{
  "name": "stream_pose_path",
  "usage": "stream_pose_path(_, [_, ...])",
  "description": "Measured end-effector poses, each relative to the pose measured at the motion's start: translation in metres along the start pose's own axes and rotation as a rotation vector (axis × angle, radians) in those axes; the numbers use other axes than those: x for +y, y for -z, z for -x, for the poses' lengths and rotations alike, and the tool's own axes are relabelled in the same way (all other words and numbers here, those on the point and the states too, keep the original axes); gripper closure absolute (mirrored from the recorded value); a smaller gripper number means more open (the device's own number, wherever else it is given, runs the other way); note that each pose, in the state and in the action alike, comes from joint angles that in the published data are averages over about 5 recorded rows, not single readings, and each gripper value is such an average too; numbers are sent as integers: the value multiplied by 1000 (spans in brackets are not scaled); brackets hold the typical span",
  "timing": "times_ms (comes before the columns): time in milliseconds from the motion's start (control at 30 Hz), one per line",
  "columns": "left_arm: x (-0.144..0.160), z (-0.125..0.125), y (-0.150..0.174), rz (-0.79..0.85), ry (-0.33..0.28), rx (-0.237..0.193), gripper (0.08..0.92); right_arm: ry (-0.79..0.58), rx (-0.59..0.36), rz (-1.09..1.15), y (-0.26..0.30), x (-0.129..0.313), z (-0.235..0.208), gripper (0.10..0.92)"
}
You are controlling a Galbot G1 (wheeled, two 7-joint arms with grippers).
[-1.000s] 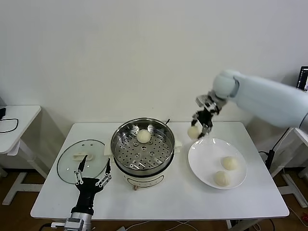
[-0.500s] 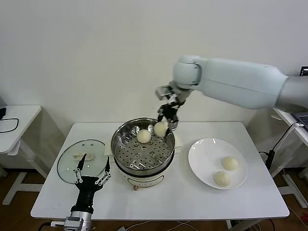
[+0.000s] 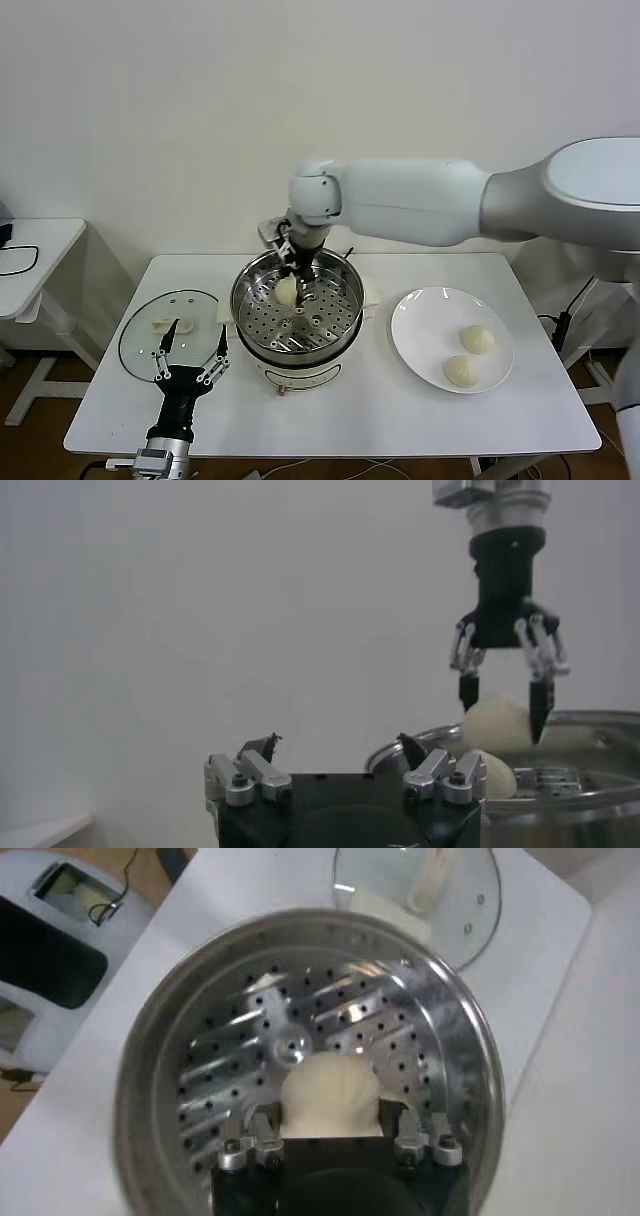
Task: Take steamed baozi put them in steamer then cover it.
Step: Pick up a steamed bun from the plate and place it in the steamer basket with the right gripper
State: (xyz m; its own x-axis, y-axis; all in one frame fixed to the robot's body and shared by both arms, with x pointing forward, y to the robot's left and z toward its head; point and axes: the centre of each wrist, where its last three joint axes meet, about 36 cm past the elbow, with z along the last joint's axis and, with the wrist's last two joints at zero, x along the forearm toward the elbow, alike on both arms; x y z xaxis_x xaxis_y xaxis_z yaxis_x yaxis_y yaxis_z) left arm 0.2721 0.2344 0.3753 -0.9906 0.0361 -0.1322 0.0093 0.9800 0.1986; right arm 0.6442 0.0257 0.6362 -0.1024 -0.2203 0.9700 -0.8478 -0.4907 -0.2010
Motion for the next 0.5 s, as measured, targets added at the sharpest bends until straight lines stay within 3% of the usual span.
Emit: stream_pose_path(500, [0,0,-5,3,-2,9,177,1,-4,6,20,-5,46,331])
